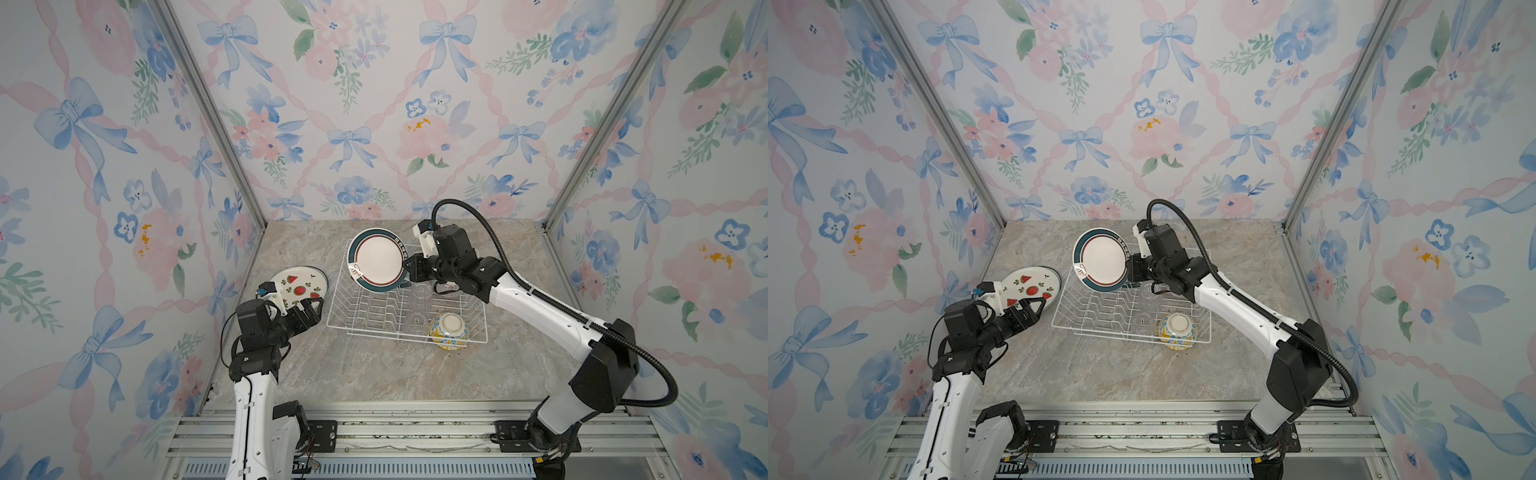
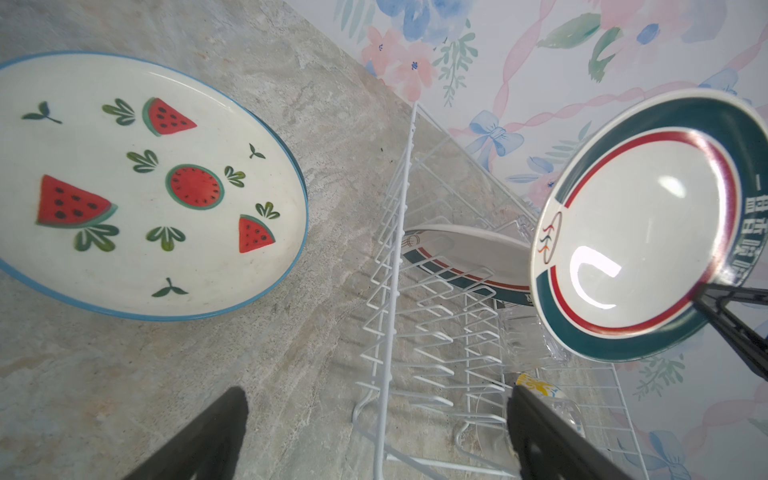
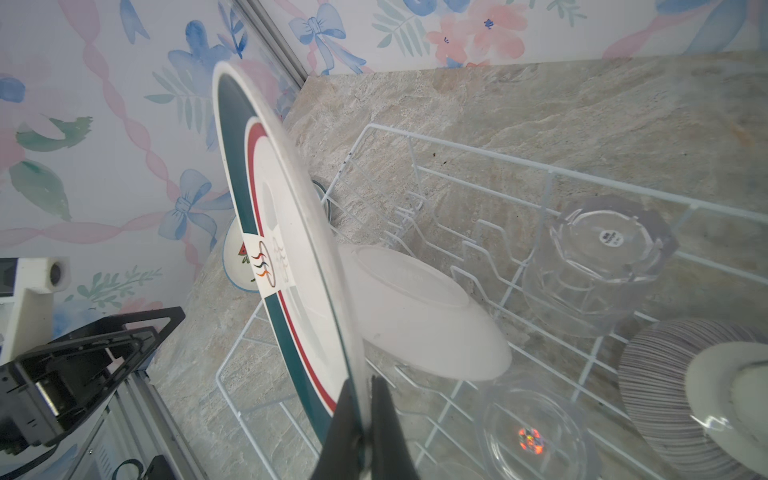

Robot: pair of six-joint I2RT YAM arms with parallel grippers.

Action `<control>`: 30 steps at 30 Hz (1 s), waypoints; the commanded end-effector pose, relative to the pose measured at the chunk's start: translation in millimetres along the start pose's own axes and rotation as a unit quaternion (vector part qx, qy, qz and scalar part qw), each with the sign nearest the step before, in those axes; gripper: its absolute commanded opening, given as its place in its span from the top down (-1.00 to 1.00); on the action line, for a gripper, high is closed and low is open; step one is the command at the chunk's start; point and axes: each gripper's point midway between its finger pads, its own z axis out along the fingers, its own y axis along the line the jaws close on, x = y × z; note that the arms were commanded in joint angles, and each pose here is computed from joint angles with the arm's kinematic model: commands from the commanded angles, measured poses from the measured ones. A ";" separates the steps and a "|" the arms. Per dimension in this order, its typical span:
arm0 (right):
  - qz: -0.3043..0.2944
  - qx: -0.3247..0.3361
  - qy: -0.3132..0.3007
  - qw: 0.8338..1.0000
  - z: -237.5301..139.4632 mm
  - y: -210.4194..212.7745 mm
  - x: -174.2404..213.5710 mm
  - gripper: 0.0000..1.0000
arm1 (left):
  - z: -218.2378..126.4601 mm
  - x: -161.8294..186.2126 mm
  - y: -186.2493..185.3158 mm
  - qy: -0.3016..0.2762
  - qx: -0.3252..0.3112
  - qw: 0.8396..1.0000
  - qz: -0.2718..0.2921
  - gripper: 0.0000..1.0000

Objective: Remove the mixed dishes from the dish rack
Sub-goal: 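Lift the green-rimmed plate up out of the rack with the right gripper, then reach the left gripper to the plate rim held by the right gripper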

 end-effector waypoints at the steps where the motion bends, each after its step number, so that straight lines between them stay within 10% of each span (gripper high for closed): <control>1: 0.017 -0.052 -0.037 0.998 -19.5 22.2 -23.9 1.00 | -3.0 -4.6 -15.1 -0.004 0.030 1.000 -0.004 -0.96; 30: 0.044 -0.080 -0.065 0.994 -29.6 26.4 -30.9 1.00 | -37.8 -44.2 -110.6 -0.071 0.215 0.973 -0.038 -0.96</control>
